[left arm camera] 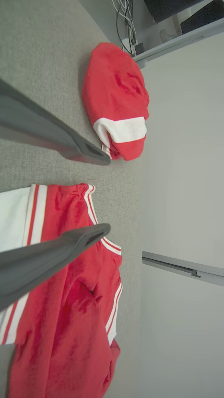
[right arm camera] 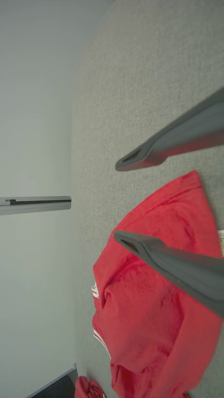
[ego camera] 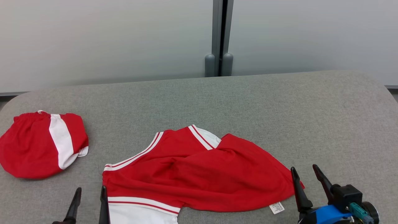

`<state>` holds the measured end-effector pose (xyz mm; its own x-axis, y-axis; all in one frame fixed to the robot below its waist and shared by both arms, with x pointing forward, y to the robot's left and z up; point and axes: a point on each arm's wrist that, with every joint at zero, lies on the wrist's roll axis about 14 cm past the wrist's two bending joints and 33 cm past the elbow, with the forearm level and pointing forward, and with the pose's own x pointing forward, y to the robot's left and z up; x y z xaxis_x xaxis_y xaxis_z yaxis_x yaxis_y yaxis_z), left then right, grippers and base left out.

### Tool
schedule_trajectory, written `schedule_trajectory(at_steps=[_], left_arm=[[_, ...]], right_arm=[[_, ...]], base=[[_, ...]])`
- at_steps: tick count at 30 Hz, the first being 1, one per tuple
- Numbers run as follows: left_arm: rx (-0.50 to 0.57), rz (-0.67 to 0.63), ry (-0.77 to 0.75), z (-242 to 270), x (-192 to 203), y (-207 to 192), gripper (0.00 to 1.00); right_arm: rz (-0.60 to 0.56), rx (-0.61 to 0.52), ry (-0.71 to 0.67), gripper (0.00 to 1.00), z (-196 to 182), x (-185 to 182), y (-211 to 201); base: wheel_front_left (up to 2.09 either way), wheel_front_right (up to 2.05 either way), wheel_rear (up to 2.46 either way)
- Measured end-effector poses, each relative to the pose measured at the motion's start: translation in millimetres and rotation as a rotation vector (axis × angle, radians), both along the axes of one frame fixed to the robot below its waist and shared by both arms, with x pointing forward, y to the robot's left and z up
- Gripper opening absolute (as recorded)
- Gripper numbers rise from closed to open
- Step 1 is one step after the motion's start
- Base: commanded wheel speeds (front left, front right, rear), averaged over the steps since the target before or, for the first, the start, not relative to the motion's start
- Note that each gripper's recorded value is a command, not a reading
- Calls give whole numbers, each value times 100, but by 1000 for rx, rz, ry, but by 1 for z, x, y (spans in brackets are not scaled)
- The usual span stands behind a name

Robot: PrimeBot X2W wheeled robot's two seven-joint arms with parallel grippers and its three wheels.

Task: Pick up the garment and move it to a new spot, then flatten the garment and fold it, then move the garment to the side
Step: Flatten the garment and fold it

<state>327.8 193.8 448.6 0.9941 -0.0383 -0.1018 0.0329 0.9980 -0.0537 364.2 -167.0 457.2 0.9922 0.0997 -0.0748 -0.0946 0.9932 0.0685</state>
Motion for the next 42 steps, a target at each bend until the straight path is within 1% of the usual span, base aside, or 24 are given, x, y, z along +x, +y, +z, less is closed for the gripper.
schedule_trajectory(at_steps=[5, 14, 24, 35, 42], left_arm=[[-25, -24, 103, -31, -10, -11, 100], [-67, -27, 248, -71, -26, -17, 100], [-114, -23, 368, -102, -46, -23, 100], [-181, -27, 401, -110, -50, -35, 100], [-221, -80, 411, -111, -50, -55, 100]], right_arm=[[-16, -26, 115, 100, -34, -3, -8], [-21, -23, 247, 100, -72, 1, -9], [-44, 45, 325, 100, -93, 0, -7], [-32, 103, 349, 100, -98, -2, 4], [-18, 124, 354, 100, -98, 3, 11]], base=[[0, 0, 0], [0, 0, 0], [0, 0, 0], [0, 0, 0], [0, 0, 0]])
